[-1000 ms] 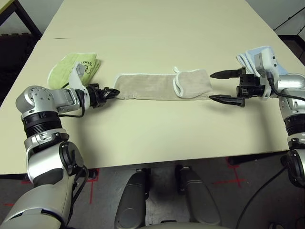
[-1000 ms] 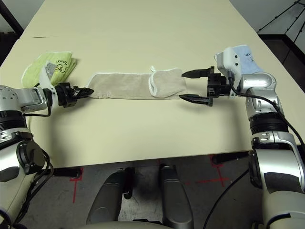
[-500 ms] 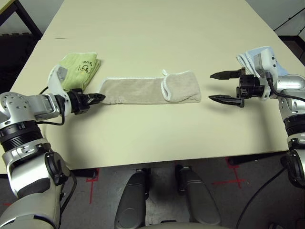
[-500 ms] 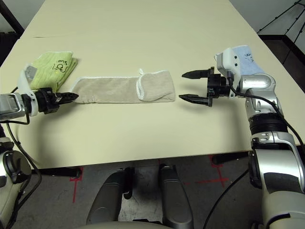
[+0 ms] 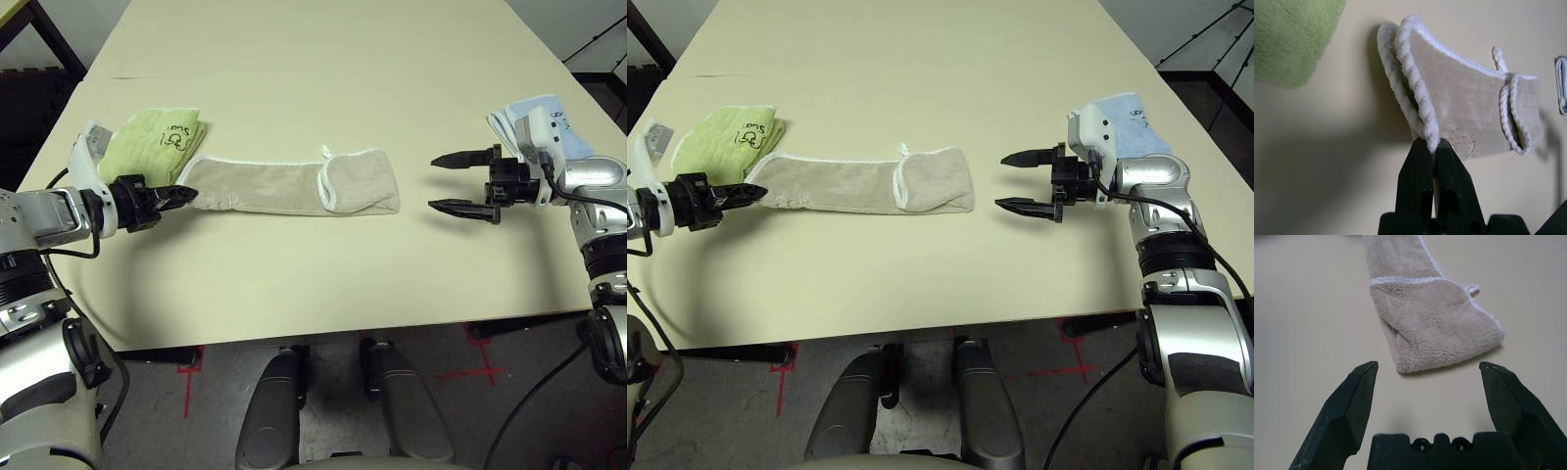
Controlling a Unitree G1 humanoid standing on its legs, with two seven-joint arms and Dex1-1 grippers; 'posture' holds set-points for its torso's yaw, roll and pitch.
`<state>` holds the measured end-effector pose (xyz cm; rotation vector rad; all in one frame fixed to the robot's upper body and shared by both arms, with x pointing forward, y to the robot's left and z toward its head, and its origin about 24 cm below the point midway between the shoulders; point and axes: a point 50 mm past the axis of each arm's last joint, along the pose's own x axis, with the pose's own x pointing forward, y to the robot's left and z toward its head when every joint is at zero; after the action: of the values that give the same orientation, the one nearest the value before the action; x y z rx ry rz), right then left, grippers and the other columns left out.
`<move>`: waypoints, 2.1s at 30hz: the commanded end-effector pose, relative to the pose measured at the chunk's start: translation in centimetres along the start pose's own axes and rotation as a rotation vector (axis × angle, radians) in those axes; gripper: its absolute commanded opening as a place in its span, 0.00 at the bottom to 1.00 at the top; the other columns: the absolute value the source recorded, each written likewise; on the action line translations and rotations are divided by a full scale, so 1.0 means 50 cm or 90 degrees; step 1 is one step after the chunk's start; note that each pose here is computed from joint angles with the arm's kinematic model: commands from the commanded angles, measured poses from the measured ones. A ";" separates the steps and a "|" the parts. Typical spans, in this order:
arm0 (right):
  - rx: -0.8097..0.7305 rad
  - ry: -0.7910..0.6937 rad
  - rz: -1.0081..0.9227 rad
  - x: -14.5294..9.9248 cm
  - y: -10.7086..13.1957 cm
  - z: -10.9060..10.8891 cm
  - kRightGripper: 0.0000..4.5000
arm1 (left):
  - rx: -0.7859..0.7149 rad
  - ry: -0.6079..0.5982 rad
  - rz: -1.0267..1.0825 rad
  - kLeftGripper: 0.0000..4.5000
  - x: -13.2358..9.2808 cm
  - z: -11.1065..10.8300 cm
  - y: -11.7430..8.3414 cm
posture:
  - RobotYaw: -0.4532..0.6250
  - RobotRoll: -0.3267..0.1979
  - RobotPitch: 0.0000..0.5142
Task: Fold the towel and set it aside.
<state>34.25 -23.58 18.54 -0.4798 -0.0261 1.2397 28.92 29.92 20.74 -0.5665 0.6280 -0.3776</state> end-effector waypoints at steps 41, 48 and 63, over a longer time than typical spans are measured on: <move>-0.008 0.003 -0.043 -0.006 -0.009 -0.002 1.00 | 0.219 0.147 -0.336 0.01 0.215 -0.027 -0.358 | 0.45 0.62 0.35; -0.008 0.002 -0.048 -0.005 -0.010 -0.002 1.00 | 0.240 0.150 -0.320 0.01 0.250 -0.042 -0.374 | 0.44 0.62 0.35; -0.007 0.000 -0.047 -0.002 -0.006 -0.006 1.00 | 0.269 0.174 -0.332 0.01 0.302 -0.078 -0.394 | 0.43 0.62 0.36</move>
<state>34.71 -23.69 18.57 -0.4839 -0.0457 1.1716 34.87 6.35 22.90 -0.2856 0.6351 -1.0308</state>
